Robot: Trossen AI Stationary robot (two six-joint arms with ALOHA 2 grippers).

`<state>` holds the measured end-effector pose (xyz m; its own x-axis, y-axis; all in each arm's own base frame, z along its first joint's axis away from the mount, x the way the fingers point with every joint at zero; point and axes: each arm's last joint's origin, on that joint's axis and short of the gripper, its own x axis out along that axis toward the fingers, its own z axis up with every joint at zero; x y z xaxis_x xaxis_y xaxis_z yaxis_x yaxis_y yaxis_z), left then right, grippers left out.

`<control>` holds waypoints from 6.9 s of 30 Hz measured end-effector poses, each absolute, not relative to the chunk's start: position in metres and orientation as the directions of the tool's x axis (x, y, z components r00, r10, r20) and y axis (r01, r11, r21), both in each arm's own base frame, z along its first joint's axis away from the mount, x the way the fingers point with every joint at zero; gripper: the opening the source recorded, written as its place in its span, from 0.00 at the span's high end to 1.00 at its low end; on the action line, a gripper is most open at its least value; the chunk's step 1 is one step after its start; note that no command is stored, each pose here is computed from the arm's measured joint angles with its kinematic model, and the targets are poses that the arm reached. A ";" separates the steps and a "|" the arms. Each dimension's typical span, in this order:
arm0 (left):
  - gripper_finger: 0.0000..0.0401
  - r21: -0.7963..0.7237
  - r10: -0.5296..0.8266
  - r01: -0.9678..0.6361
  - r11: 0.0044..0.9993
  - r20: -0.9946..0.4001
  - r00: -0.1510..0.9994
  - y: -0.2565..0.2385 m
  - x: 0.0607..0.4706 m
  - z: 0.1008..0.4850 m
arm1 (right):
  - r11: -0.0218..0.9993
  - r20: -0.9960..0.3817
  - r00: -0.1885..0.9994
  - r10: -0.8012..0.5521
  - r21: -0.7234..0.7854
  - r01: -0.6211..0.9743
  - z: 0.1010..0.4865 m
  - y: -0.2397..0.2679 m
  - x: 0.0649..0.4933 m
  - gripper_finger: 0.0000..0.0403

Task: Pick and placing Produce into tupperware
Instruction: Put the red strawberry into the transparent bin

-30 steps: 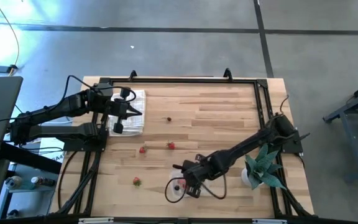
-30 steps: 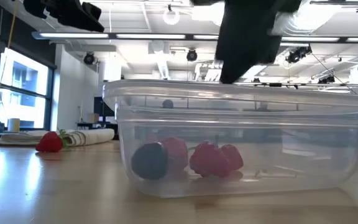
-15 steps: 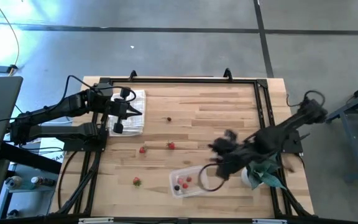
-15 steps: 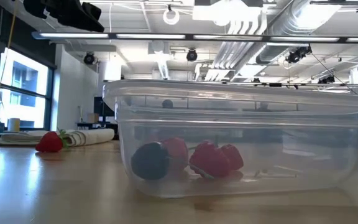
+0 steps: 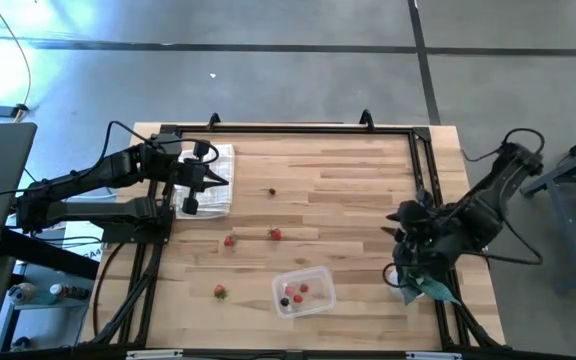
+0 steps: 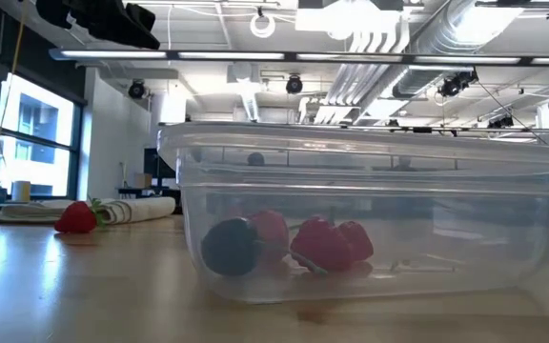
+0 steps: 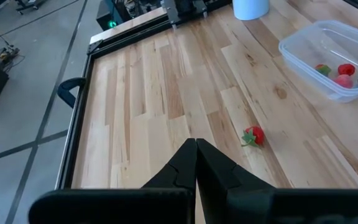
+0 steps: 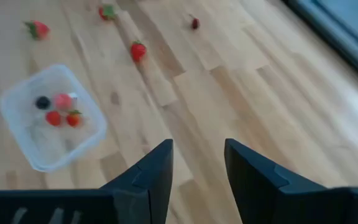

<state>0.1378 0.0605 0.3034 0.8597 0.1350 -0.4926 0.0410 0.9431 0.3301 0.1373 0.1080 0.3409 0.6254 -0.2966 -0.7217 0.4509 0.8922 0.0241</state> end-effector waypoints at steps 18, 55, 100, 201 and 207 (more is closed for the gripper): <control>1.00 0.330 0.135 0.041 0.943 -0.492 0.860 0.060 0.138 0.303 | 0.990 -0.646 0.750 0.142 0.089 -0.111 0.278 0.100 0.188 0.67; 1.00 0.336 0.138 0.038 0.941 -0.483 0.865 0.061 0.138 0.304 | 0.979 -0.716 0.690 0.108 -0.045 -0.201 0.264 0.096 0.224 0.78; 1.00 -0.009 0.025 -0.147 0.989 -0.974 0.224 0.014 0.195 0.317 | 0.979 -0.717 0.689 0.107 -0.047 -0.200 0.263 0.096 0.224 0.78; 0.58 -0.074 -0.034 -0.153 0.985 -0.968 0.250 -0.005 0.241 0.133 | 0.979 -0.716 0.690 0.107 -0.046 -0.200 0.263 0.096 0.224 0.78; 0.58 -0.074 -0.034 -0.155 0.985 -0.969 0.245 -0.005 0.240 0.133 | 0.979 -0.716 0.690 0.107 -0.046 -0.200 0.263 0.096 0.224 0.78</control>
<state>0.2405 -0.0052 0.1327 0.2450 -0.0344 -0.9689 -0.1549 0.9851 -0.0741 0.2243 0.0956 0.2635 0.6895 0.1068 -0.7163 -0.1997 0.9788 -0.0463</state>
